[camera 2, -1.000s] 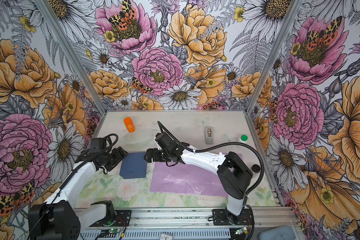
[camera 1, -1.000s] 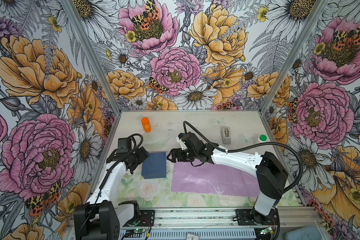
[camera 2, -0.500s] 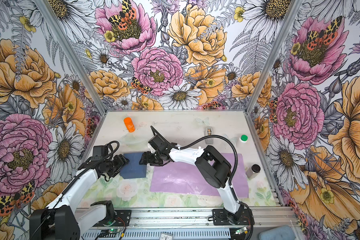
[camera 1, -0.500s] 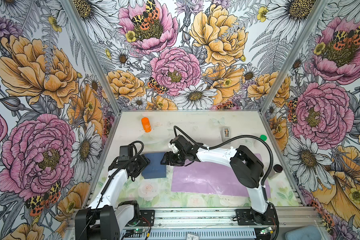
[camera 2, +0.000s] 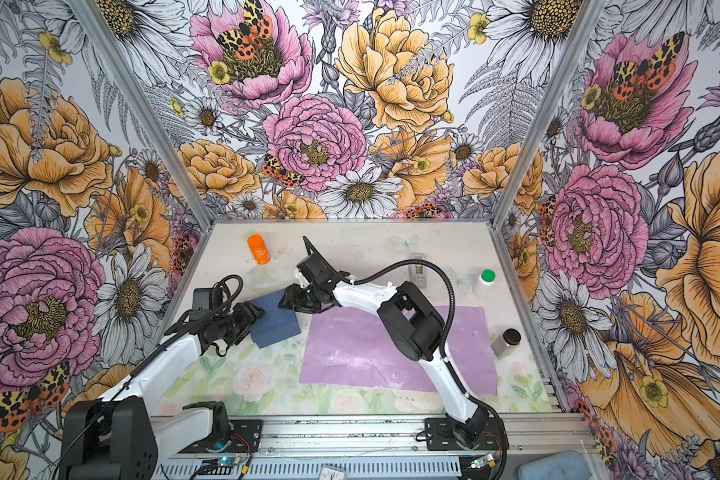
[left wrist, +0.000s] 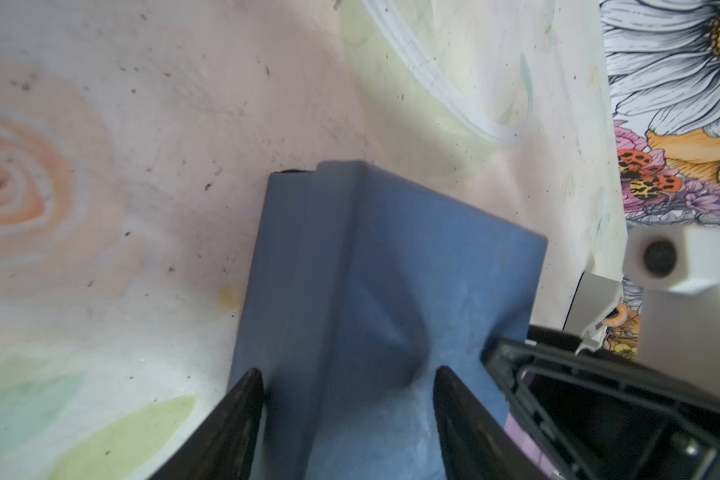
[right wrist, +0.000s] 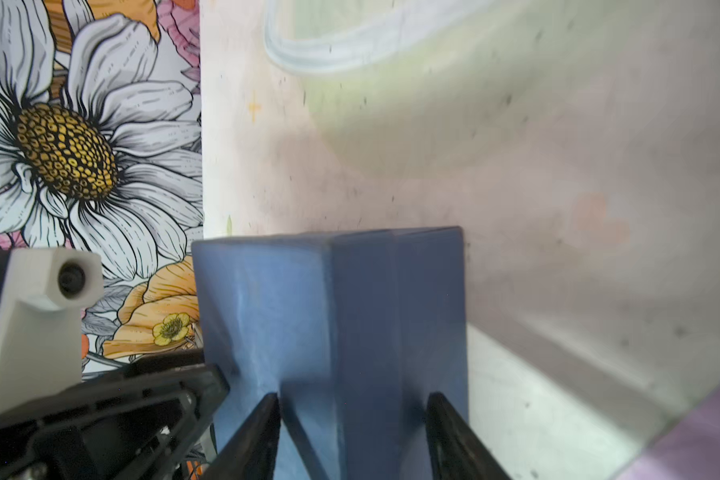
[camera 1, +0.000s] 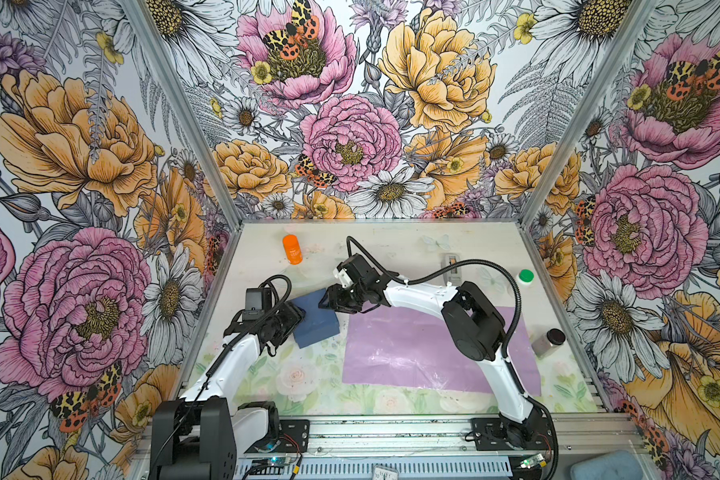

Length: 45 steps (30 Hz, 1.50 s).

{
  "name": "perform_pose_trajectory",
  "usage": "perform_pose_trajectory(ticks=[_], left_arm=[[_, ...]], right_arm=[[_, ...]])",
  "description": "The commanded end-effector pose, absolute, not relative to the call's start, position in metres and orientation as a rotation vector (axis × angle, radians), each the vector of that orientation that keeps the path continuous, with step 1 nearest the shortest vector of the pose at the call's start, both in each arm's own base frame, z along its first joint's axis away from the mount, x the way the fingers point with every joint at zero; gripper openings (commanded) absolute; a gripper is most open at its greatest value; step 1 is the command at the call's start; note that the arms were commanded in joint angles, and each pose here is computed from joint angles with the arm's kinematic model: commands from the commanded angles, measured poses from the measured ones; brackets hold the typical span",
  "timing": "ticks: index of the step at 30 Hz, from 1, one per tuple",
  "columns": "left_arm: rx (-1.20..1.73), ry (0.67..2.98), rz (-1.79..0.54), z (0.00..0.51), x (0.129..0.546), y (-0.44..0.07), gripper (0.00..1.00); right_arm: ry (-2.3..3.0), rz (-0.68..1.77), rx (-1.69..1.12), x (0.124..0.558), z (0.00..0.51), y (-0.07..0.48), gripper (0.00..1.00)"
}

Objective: Wrap the gift box in paper
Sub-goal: 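Grasp the blue box with the left gripper while the right gripper grips it too, then lift the blue box with both grippers and carry it onto the lilac paper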

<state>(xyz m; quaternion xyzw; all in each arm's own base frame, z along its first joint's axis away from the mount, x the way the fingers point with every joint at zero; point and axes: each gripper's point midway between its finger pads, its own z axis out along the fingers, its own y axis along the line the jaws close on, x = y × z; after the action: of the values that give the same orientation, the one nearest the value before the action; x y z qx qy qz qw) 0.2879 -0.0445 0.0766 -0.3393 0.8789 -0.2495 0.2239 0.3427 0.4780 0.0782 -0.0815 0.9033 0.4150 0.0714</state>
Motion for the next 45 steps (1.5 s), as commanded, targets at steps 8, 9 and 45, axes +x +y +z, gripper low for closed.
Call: perform_pose_trajectory(ticks=[8, 9, 45], left_arm=[[-1.000, 2.318, -0.722, 0.086, 0.284, -0.035, 0.83], [-1.008, 2.312, -0.729, 0.085, 0.283, -0.034, 0.83], [-0.885, 2.361, -0.825, 0.092, 0.304, -0.057, 0.55]], right_arm=[[2.641, 1.219, -0.389, 0.359, 0.106, 0.445, 0.80], [2.638, 1.245, -0.416, 0.357, 0.108, 0.448, 0.80], [2.671, 1.161, -0.640, 0.328, 0.103, 0.499, 0.46]])
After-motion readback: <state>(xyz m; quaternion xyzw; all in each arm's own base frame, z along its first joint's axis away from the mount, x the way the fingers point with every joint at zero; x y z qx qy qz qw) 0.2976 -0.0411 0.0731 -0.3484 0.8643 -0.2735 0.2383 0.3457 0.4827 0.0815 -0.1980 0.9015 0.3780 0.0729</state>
